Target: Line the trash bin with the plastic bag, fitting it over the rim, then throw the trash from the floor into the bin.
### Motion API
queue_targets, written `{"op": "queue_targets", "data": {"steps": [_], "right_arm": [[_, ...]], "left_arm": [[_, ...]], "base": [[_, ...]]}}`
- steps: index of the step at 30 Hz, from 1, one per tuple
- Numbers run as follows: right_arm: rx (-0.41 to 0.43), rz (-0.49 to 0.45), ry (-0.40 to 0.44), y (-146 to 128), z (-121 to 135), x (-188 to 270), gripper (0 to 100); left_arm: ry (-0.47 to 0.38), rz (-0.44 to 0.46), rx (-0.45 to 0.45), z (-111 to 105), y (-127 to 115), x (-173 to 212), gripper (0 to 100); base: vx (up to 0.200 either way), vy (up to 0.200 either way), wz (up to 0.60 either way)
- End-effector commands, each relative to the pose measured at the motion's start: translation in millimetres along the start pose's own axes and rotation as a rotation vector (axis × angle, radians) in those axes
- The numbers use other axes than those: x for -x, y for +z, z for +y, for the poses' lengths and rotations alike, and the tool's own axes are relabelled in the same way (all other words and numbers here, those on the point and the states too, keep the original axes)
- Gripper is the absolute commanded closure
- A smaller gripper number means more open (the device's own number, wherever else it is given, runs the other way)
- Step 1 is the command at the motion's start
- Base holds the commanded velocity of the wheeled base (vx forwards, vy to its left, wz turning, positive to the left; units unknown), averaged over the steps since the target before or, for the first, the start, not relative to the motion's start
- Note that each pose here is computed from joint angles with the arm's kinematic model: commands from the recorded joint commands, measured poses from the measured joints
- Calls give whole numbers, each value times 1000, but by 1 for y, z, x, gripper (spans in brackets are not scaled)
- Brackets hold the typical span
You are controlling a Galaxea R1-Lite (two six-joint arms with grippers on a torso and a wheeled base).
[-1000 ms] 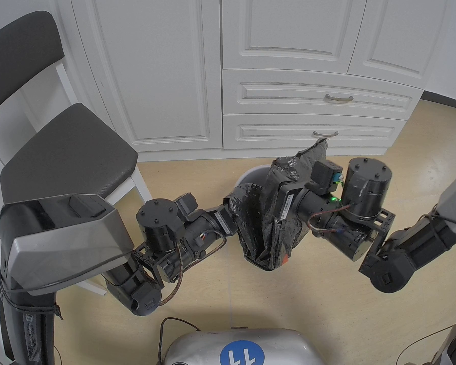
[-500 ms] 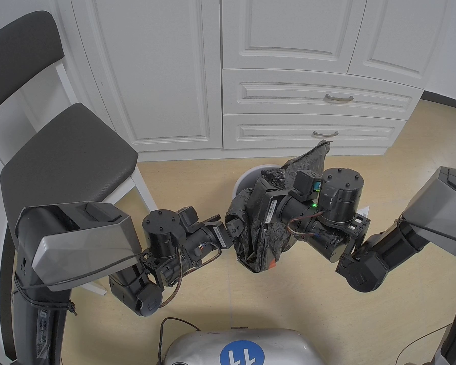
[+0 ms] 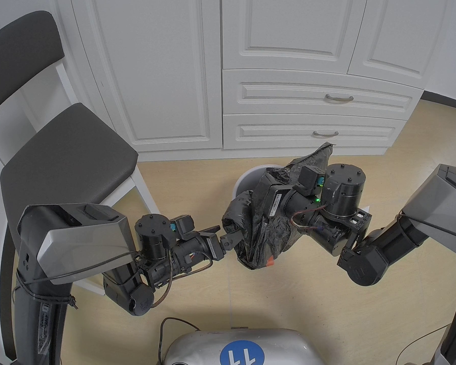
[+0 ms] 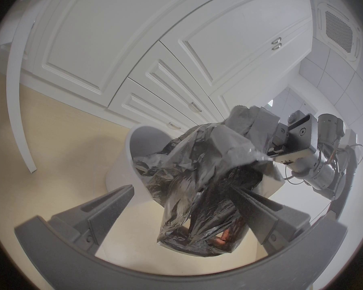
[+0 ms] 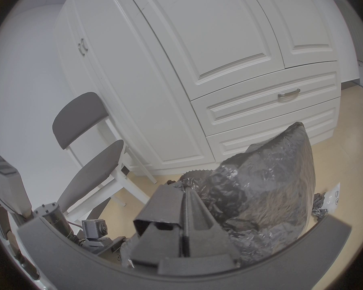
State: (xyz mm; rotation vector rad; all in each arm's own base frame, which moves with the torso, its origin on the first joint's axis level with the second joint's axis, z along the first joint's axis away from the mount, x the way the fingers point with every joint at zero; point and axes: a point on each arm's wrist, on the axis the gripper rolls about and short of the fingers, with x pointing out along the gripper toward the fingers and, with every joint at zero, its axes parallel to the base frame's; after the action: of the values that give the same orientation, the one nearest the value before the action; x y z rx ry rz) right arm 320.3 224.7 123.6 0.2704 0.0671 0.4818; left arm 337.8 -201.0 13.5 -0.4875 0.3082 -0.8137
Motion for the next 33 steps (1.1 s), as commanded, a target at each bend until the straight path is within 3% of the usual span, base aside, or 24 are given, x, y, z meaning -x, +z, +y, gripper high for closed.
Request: {"op": "queue_targets", "data": {"steps": [1,8,20,33], "right_arm": [[-8,-18,-17,6,-8,-3,100],[-33,-31,-33,11,-14,-6,100],[-43,-12,-38,-1,-17,-16,100],[-57,-9,-38,-5,-17,-21,100]], "left_arm": [[7,-2,3,10,-4,-4,0],[7,-15,1,10,1,-3,0],[-31,-58,-22,-15,24,8,0],[-47,-23,-16,-23,13,7,0]], "base": [[0,0,0],[0,0,0],[0,0,0],[0,0,0]]}}
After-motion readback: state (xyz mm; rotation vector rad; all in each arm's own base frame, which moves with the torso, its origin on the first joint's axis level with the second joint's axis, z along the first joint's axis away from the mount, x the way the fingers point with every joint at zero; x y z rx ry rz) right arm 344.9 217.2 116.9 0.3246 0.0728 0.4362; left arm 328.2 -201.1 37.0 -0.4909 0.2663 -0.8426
